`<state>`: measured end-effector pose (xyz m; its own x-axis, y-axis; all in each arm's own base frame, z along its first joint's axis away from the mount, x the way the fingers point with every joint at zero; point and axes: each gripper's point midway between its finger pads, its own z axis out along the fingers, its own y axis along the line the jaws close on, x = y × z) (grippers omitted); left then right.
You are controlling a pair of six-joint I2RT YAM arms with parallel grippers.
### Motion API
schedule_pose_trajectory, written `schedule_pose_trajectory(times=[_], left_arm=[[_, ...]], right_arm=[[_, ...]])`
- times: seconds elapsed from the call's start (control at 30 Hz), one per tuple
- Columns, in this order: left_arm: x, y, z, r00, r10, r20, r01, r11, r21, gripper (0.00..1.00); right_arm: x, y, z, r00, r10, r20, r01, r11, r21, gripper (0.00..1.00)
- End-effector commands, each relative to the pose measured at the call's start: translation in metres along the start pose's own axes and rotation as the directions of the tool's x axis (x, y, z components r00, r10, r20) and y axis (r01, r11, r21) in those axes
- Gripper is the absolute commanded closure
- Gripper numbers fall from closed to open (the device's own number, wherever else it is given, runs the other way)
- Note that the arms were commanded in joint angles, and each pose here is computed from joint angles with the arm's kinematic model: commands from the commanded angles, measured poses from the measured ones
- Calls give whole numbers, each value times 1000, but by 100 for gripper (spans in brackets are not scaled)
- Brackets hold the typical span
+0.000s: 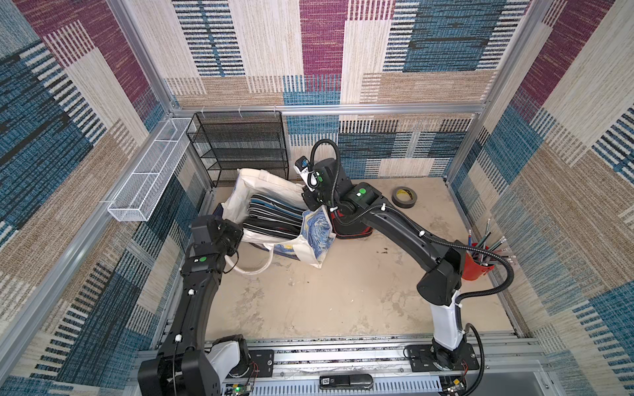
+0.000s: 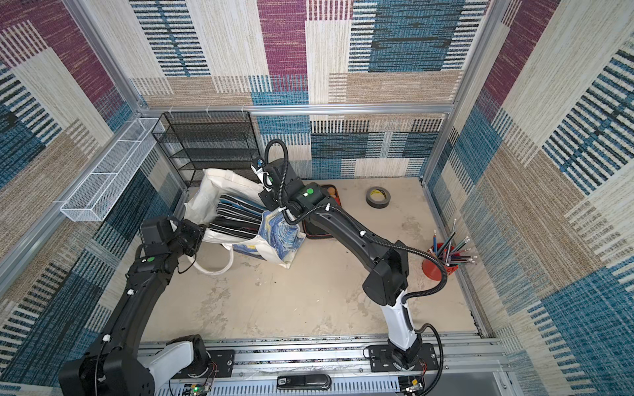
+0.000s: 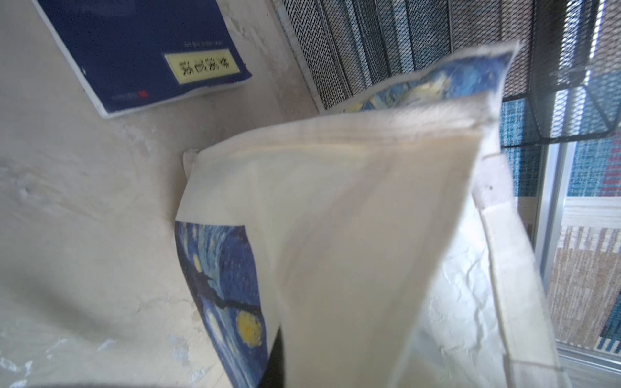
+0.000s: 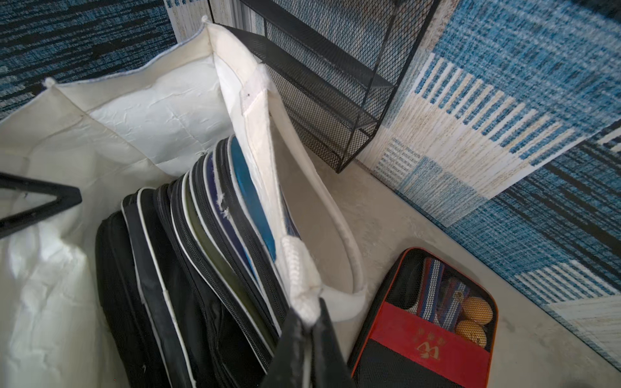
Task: Remove the ping pong set from the canvas bag
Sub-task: Adjust the canvas bag at the center of the board.
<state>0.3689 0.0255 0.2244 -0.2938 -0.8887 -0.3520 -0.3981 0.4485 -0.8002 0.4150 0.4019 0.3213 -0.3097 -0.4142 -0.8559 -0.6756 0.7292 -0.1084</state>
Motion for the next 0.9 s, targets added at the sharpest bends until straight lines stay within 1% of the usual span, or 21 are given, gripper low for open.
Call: schedule_pose_trajectory(times=[0.0, 0.1, 0.23, 0.37, 0.47, 0.5, 0.53, 0.57, 0.6, 0.67, 0.7, 0.73, 0.77, 0.8, 0.87], left_arm=[[-38, -32, 8, 992, 70, 105, -80, 993, 88, 100], [-46, -37, 28, 993, 73, 93, -83, 990, 113, 100], [-56, -49, 48, 993, 84, 83, -97, 982, 164, 100], [-65, -69, 60, 993, 92, 71, -106, 967, 232, 100], [-63, -85, 66, 996, 89, 29, -94, 951, 293, 100], [-61, -89, 66, 996, 92, 10, -91, 947, 308, 91], [-59, -93, 65, 995, 95, -7, -88, 942, 324, 73], [-57, -95, 63, 995, 95, -18, -83, 939, 334, 56], [-55, -97, 60, 995, 97, -29, -81, 936, 342, 39], [-49, -101, 51, 993, 103, -51, -79, 934, 350, 17], [-46, -102, 45, 992, 112, -60, -85, 934, 347, 8], [-44, -101, 40, 991, 117, -69, -87, 937, 337, 4], [-41, -100, 34, 990, 119, -75, -88, 941, 328, 0], [-38, -100, 27, 989, 124, -80, -92, 943, 320, 2], [-33, -95, 14, 988, 129, -87, -99, 953, 286, 2]], right_arm=[[3, 18, -11, 999, 44, -3, -44, 994, -95, 100], [21, 33, -13, 996, 81, -34, -85, 981, -177, 100], [50, 70, -16, 991, 96, -88, -117, 954, -276, 100], [71, 104, -17, 987, 95, -132, -134, 931, -338, 100], [77, 112, -14, 984, 112, -137, -154, 926, -344, 100], [75, 109, -14, 984, 122, -133, -160, 932, -327, 100], [71, 105, -15, 985, 127, -119, -158, 936, -314, 100], [68, 102, -17, 986, 128, -107, -155, 942, -297, 96], [62, 96, -19, 988, 129, -90, -149, 950, -274, 89], [52, 88, -23, 991, 121, -61, -132, 961, -244, 66], [46, 83, -25, 992, 117, -45, -124, 967, -222, 51], [39, 79, -27, 993, 111, -28, -115, 971, -208, 40], [34, 75, -30, 994, 105, -14, -106, 975, -193, 31], [26, 69, -32, 995, 100, 4, -98, 981, -167, 23], [14, 61, -36, 996, 85, 31, -80, 988, -135, 9]])
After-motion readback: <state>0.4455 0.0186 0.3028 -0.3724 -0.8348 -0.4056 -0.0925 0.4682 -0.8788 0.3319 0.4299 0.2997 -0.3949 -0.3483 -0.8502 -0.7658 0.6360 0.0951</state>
